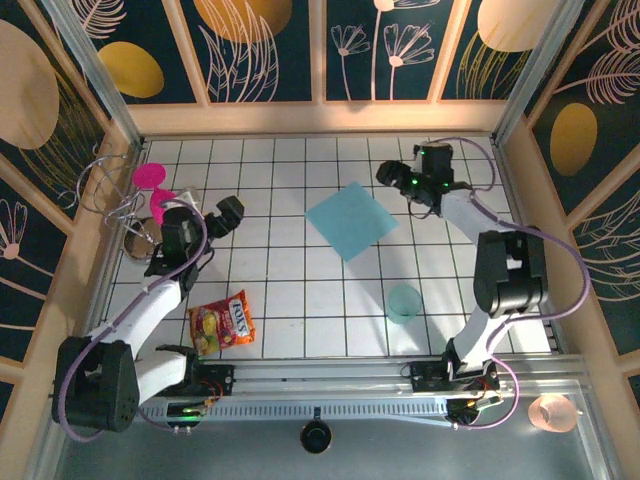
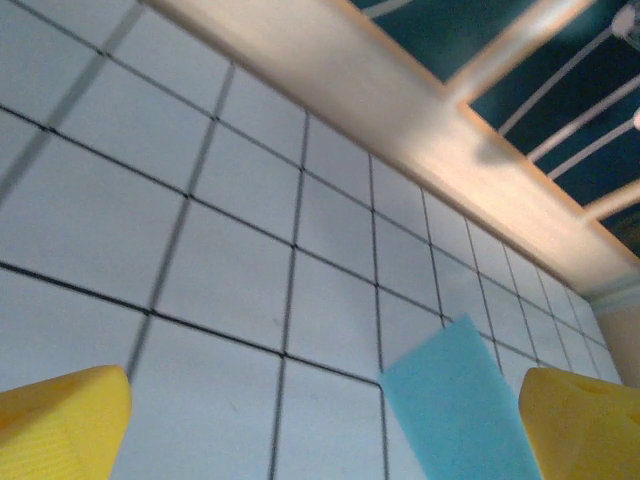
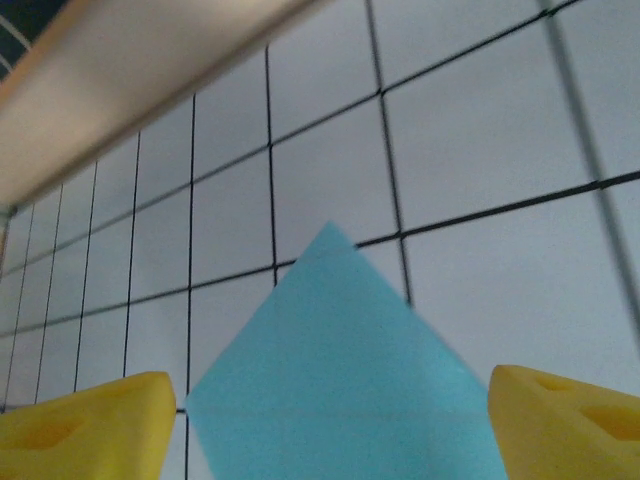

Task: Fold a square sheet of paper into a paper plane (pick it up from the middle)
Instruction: Move the square sheet of paper to the center of the table.

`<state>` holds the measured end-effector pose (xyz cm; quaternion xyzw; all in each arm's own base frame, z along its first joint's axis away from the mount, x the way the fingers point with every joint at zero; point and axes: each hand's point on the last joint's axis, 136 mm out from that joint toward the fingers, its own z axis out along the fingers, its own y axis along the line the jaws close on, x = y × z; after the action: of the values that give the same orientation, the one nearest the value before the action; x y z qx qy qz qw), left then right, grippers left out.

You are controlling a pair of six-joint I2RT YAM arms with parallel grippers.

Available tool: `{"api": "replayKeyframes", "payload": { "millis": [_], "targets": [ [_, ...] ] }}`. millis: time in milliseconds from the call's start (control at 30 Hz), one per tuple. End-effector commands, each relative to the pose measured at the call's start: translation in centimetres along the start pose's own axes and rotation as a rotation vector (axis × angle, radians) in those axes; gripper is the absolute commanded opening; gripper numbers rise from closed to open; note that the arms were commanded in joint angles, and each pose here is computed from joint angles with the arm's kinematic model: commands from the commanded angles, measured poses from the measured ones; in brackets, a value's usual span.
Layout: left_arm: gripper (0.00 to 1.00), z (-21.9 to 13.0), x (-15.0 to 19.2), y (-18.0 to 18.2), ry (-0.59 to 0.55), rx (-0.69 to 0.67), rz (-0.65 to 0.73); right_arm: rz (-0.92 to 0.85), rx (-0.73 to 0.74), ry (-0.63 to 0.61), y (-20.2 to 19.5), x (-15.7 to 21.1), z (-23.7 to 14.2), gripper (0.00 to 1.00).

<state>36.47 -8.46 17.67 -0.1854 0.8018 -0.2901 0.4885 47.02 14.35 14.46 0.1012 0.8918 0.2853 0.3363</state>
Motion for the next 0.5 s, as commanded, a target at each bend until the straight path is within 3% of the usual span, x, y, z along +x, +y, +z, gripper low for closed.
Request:
{"api": "replayKeyframes", "payload": {
  "millis": [0, 167, 467],
  "targets": [
    [0.99, 1.0, 1.8, -3.2, 0.093, 0.081, -0.056, 0.015, -0.015, 0.097, 1.3, 1.7, 2.2, 0.79],
    [0.94, 3.2, 4.1, -4.9, 0.165, 0.116, -0.110, 0.019, 0.026, 0.166, 1.2, 2.6, 6.3, 0.76],
    [0.96, 5.3, 8.2, -5.8, 0.270, 0.134, -0.144, -0.027, 0.089, 0.246, 0.6, 3.7, 11.1, 0.76]
  ]
}}
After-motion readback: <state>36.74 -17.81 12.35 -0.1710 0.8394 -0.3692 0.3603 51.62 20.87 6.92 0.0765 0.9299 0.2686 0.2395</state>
